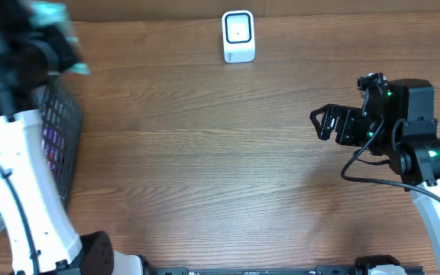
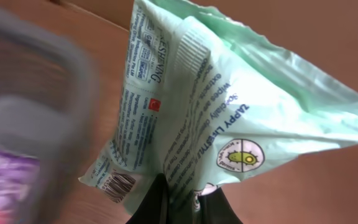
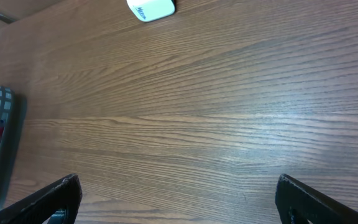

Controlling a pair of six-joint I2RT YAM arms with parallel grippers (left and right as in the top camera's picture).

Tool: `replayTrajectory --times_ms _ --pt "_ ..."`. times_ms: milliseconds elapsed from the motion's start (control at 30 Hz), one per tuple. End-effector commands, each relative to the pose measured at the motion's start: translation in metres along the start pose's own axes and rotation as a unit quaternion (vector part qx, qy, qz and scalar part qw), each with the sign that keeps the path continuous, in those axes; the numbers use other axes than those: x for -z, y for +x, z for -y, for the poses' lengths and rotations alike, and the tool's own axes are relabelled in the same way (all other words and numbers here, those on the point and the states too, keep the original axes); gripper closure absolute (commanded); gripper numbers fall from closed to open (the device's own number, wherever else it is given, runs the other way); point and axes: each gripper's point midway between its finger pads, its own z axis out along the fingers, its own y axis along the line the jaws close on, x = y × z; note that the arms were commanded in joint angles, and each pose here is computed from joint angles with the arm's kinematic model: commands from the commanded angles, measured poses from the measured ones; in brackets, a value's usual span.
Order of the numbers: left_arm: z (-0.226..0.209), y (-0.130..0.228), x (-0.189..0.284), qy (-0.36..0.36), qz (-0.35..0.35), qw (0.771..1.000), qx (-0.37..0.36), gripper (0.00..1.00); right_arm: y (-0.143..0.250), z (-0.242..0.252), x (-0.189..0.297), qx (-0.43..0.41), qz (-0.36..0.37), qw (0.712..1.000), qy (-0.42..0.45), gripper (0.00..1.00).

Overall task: Scan the item barcode
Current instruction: 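Grasp the green-white snack pack and carry it toward the scanner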

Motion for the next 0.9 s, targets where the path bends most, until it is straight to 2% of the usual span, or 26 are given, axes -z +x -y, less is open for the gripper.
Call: replayTrajectory --times_ms 0,200,233,367,533,733,867 --pt "0.037 0.038 -0.036 0.024 -0.073 0.996 -0.046 0.96 -0.006 -0.005 0.003 0.008 0.009 1.0 -0.005 0.0" --pt "0.084 0.14 -0.11 0.045 -0.214 0.971 -0.093 0.95 -0.006 -0.005 0.003 0.008 0.009 1.0 -0.005 0.0" --pt "0.098 0.169 -0.129 0.056 -0.239 0.964 -0.104 0.95 -0.006 -0.005 0.003 0.008 0.009 1.0 -0.005 0.0" --pt "0.129 0.232 -0.167 0.086 -0.275 0.951 -0.114 0.96 -0.006 -0.005 0.003 0.008 0.009 1.0 -0.005 0.0" --pt "0.16 0.29 -0.198 0.112 -0.301 0.941 -0.108 0.96 -0.006 -0.005 0.003 0.008 0.009 1.0 -0.005 0.0" --pt "0.181 0.325 -0.211 0.12 -0.319 0.931 -0.132 0.94 -0.006 -0.005 0.003 0.008 0.009 1.0 -0.005 0.0" --pt "0.188 0.325 -0.211 0.128 -0.313 0.931 -0.137 0.5 -0.006 -0.005 0.003 0.008 0.009 1.0 -0.005 0.0"
